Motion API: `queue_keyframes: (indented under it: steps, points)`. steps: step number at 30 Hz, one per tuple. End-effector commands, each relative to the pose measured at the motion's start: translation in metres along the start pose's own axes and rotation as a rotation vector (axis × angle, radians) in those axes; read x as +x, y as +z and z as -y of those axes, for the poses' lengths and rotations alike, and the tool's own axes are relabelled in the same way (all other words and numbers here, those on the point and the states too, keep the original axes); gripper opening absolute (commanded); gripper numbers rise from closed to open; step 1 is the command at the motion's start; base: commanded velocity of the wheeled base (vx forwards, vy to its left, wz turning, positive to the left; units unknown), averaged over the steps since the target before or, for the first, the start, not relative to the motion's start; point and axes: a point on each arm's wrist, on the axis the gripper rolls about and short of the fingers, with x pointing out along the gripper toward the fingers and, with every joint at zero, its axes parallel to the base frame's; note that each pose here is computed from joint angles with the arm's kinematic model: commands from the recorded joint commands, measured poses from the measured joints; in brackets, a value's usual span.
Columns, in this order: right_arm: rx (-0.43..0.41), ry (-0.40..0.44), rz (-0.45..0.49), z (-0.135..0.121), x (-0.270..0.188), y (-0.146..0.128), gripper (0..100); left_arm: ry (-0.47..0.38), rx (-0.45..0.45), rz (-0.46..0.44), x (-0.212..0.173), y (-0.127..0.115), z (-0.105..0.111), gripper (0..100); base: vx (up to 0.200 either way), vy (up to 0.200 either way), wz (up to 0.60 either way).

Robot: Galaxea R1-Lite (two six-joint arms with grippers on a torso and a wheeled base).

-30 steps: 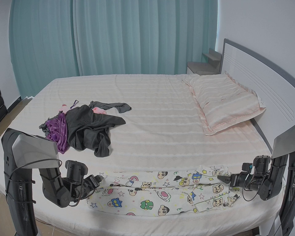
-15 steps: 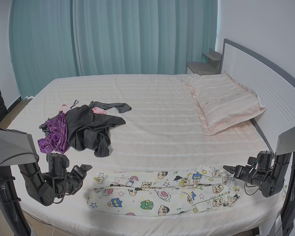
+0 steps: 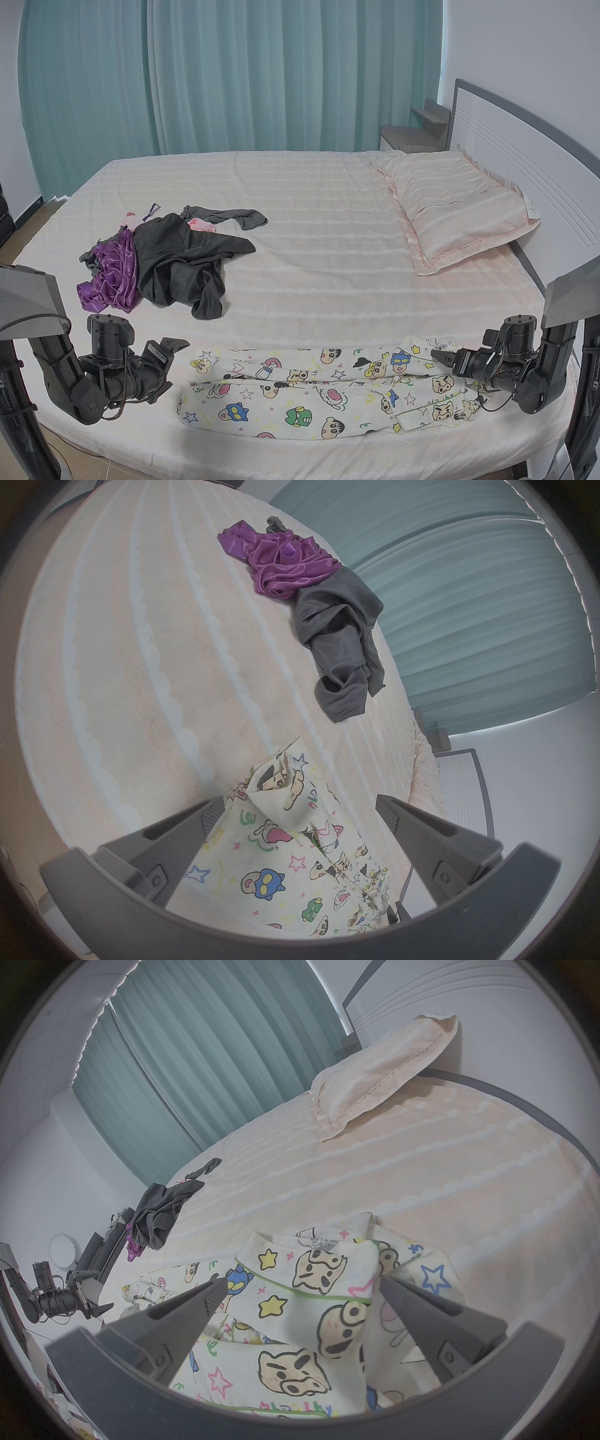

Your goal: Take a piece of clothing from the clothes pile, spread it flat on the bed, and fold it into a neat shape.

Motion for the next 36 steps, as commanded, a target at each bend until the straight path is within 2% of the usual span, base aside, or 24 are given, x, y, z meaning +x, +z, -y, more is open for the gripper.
queue_keyframes:
  steps: [1,2,14,19,28,36]
  points:
    - [-0.005,0.005,-0.005,-0.001,0.004,-0.002,100,0.006,-0.001,-0.004,-0.001,-0.001,-0.002,100,0.000,0.000,0.00]
    - [-0.002,0.004,-0.006,0.000,0.006,-0.002,0,0.005,-0.001,-0.003,-0.001,-0.001,-0.001,100,0.000,0.000,0.00]
    - [-0.001,-0.048,0.013,0.005,0.010,-0.003,0,0.008,0.001,-0.004,-0.001,-0.001,-0.002,100,0.000,0.000,0.00]
    - [-0.027,-0.025,0.099,-0.004,0.001,0.003,0,0.013,0.004,-0.008,-0.002,-0.002,-0.003,100,0.000,0.000,0.00]
    - [-0.067,0.038,0.102,-0.024,-0.011,0.003,0,0.004,0.005,-0.002,-0.001,-0.002,-0.002,100,0.000,0.000,0.00]
    - [-0.101,0.099,0.145,-0.041,-0.021,0.011,0,0.004,0.005,-0.002,-0.001,-0.002,-0.002,100,0.000,0.000,0.00]
